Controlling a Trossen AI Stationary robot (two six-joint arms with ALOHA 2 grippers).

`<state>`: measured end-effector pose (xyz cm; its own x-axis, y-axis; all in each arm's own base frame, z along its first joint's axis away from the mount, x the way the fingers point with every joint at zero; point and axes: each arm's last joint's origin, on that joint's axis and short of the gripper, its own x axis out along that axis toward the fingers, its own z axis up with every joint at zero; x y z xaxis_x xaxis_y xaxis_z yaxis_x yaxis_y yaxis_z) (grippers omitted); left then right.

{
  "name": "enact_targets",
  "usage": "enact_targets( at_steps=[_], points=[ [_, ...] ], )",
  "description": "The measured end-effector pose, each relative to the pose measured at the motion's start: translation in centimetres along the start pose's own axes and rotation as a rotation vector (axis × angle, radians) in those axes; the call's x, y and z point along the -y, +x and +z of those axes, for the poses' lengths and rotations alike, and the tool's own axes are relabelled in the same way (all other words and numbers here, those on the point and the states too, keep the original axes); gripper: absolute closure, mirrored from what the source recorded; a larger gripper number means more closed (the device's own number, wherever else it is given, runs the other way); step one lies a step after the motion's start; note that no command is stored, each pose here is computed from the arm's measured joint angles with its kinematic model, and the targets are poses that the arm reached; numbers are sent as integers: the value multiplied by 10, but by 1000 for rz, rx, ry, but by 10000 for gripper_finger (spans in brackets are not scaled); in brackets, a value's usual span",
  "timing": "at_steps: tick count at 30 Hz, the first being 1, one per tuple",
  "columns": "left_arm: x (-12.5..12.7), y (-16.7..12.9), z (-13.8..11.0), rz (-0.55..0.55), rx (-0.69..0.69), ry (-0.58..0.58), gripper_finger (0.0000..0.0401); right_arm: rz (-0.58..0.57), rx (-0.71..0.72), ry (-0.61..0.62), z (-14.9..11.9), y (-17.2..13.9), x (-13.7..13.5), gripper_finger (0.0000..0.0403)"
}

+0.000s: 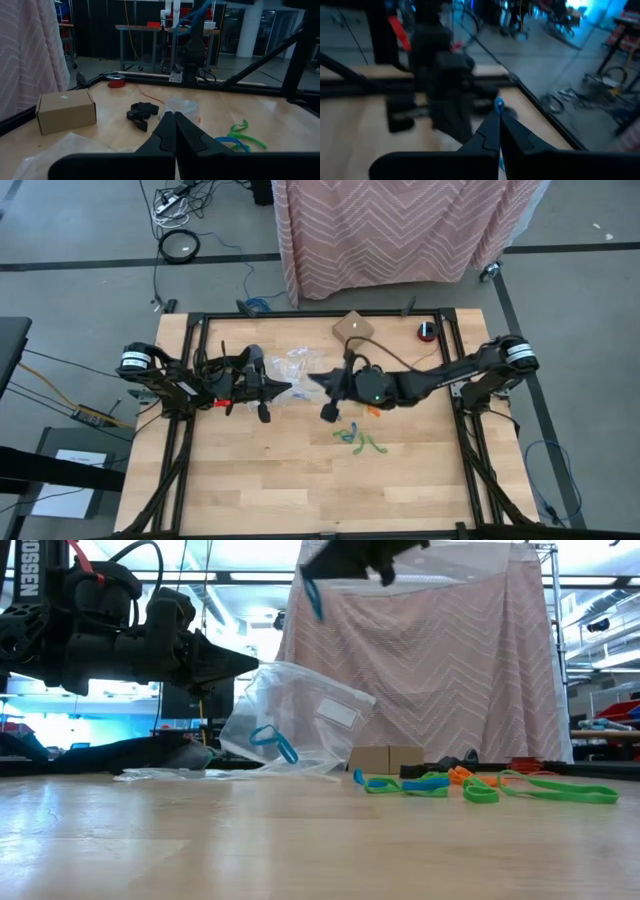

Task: Sort rubber bands
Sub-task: Put the blue rubber band into the transparent zip bag

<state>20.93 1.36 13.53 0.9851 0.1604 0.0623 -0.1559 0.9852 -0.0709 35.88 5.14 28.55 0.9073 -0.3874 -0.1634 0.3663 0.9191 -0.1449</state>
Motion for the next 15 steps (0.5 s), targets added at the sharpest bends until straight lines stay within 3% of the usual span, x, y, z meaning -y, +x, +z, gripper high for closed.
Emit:
enact_targets(
  at_steps=[7,15],
  points=[
    [0,0,1,-1,11,-20,401,-2,28,-10,-24,21,-21,403],
    [0,0,1,-1,13,-23,401,-49,8,-20,-40,33,-23,403]
  ],
)
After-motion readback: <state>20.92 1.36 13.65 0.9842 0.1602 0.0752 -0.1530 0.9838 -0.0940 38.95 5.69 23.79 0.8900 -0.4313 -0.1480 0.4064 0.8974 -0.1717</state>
